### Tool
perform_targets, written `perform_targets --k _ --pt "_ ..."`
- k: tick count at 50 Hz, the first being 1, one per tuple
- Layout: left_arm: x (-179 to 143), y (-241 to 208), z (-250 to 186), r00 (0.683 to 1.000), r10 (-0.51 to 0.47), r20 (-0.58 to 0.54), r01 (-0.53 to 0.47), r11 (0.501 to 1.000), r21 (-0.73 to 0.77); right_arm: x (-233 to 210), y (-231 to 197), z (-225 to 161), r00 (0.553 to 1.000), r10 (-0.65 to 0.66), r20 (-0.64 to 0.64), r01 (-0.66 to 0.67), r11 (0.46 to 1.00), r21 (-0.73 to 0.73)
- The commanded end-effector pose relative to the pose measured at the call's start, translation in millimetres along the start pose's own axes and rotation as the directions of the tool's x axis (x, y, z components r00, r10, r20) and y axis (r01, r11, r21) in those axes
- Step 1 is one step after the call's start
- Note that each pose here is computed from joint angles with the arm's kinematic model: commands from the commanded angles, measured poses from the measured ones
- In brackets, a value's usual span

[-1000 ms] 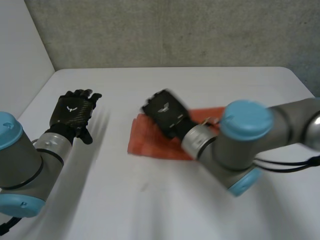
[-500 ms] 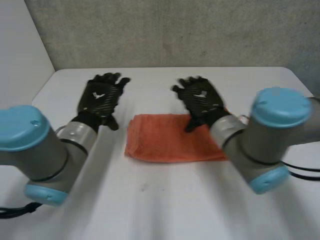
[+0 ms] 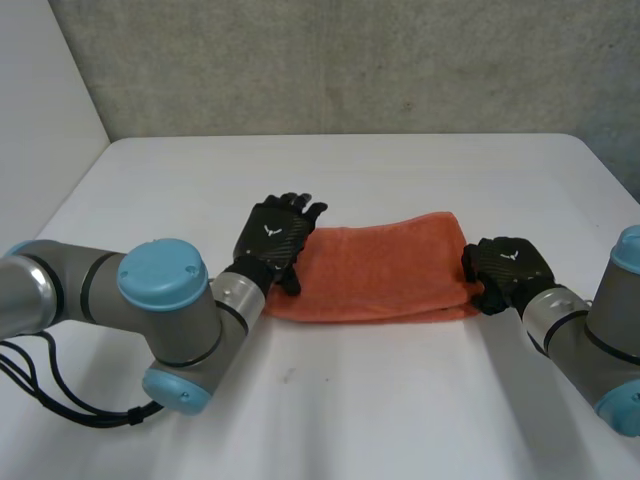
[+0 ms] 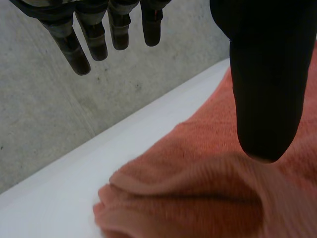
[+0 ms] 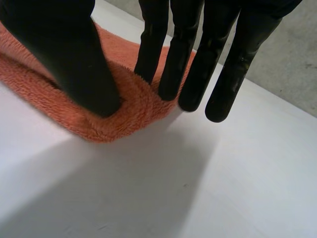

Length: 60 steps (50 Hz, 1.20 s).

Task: Fold the laundry

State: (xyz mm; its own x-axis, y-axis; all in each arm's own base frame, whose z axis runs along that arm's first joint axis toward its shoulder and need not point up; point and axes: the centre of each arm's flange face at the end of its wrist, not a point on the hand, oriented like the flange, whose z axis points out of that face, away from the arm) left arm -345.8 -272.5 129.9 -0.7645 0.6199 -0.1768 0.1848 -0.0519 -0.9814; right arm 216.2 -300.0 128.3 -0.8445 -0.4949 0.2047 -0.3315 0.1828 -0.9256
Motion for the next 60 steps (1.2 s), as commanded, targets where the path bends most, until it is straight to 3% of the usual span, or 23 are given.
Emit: perform_targets --k 1,6,9,10,14,19,21,24,28,30,33,35,38,41,47,54,60 --pt "-4 -4 -14 1.000 -0.004 0.009 0.004 0.999 -0.053 5 -14 6 1.000 -0.012 -0.010 0.013 0.998 0.053" --pt "-19 -11 -28 0.997 -0.002 0.075 0.008 0.997 -0.076 11 -46 19 0.999 -0.035 -0.030 0.039 0.989 0.145" --pt "-47 -18 -41 0.983 0.000 0.182 0.016 0.996 -0.087 -43 -92 23 0.991 -0.102 0.088 0.077 0.965 0.252" --pt "-47 -18 -41 0.983 0.000 0.182 0.016 0.996 -0.087 -44 -92 22 0.991 -0.102 0.089 0.077 0.965 0.253" --pt "-77 -20 -54 0.960 -0.002 0.279 0.032 0.994 -0.101 -123 -121 17 0.951 -0.182 0.249 0.092 0.939 0.332" --pt "-99 -19 -65 0.939 -0.003 0.343 0.044 0.993 -0.113 -190 -110 10 0.885 -0.261 0.386 0.114 0.924 0.364" --pt "-108 -20 -69 0.929 -0.008 0.369 0.053 0.992 -0.113 -228 -79 8 0.827 -0.296 0.477 0.138 0.931 0.339" --pt "-113 -21 -70 0.924 -0.014 0.383 0.060 0.992 -0.108 -244 -55 9 0.803 -0.313 0.507 0.167 0.935 0.313" --pt "-113 -22 -70 0.924 -0.015 0.381 0.059 0.993 -0.105 -242 -59 11 0.826 -0.317 0.466 0.179 0.932 0.317" --pt "-110 -26 -67 0.930 -0.014 0.366 0.051 0.994 -0.092 -227 -87 7 0.880 -0.291 0.376 0.161 0.926 0.340" --pt "-108 -28 -66 0.933 -0.014 0.359 0.047 0.995 -0.083 -217 -100 4 0.904 -0.267 0.333 0.147 0.927 0.344" --pt "-99 -42 -59 0.945 -0.016 0.327 0.030 0.999 -0.037 -191 -121 0 0.942 -0.187 0.279 0.084 0.936 0.343" --pt "-81 -60 -50 0.964 -0.021 0.266 0.015 1.000 0.026 -166 -135 -4 0.960 -0.079 0.268 -0.015 0.944 0.331" --pt "-65 -72 -42 0.975 -0.046 0.216 0.029 0.997 0.077 -147 -139 -4 0.965 0.005 0.261 -0.089 0.946 0.312" --pt "-41 -68 -25 0.983 -0.112 0.149 0.101 0.992 0.079 -139 -125 9 0.961 0.046 0.273 -0.119 0.959 0.257" --pt "-22 -17 -14 0.981 -0.155 0.117 0.170 0.975 -0.141 -140 -76 44 0.952 0.078 0.296 -0.107 0.991 0.084" --pt "-21 5 -11 0.980 -0.154 0.123 0.177 0.963 -0.205 -138 -50 62 0.954 0.091 0.286 -0.094 0.996 -0.004"
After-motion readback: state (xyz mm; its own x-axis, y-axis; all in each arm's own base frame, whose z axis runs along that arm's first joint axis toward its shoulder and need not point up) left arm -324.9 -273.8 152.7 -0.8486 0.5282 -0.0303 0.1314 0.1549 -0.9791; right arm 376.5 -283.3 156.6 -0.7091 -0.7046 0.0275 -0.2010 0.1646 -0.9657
